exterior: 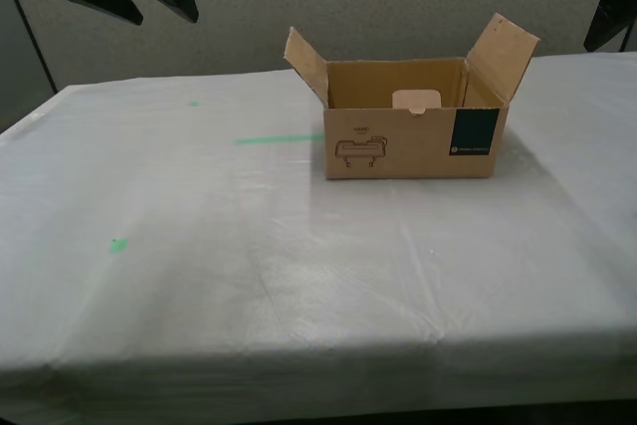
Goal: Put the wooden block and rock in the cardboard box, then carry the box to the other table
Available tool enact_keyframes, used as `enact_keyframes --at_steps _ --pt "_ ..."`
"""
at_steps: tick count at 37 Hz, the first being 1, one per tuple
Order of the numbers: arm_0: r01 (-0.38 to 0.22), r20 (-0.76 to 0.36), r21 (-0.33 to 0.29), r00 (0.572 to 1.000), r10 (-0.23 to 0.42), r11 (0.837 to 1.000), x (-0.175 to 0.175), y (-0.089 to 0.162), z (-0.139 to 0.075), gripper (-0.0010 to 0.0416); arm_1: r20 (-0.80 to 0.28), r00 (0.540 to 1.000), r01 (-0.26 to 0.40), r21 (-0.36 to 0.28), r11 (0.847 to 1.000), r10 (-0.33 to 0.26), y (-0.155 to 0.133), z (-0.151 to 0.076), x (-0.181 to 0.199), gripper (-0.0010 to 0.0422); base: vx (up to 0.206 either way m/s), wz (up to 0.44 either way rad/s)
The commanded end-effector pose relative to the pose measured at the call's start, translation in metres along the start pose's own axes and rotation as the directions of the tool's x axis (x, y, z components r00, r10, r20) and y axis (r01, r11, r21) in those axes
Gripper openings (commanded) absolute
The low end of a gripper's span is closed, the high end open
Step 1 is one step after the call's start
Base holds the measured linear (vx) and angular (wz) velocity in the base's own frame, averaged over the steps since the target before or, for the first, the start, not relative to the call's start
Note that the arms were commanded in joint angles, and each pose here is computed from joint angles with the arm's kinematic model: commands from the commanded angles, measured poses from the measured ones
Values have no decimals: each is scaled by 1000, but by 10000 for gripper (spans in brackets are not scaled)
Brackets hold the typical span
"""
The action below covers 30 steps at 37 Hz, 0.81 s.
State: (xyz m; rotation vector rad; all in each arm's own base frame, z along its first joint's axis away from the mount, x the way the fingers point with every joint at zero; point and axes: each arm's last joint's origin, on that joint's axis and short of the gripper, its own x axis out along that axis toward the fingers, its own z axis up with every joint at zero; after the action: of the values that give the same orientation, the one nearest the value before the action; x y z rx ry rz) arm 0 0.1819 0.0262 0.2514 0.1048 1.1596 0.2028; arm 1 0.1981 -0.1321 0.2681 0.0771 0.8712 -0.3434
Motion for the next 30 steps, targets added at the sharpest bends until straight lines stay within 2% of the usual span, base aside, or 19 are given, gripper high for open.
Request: enact_keyframes --at_steps 1,30 --pt "1 2 -1 1000 -1 1000 0 0 0 389 2 1000 -3 -1 1000 3 0 0 0 295 0 0" --pt "1 2 -1 1000 -1 1000 0 0 0 389 2 1000 -3 -1 1000 3 0 0 0 295 0 0"
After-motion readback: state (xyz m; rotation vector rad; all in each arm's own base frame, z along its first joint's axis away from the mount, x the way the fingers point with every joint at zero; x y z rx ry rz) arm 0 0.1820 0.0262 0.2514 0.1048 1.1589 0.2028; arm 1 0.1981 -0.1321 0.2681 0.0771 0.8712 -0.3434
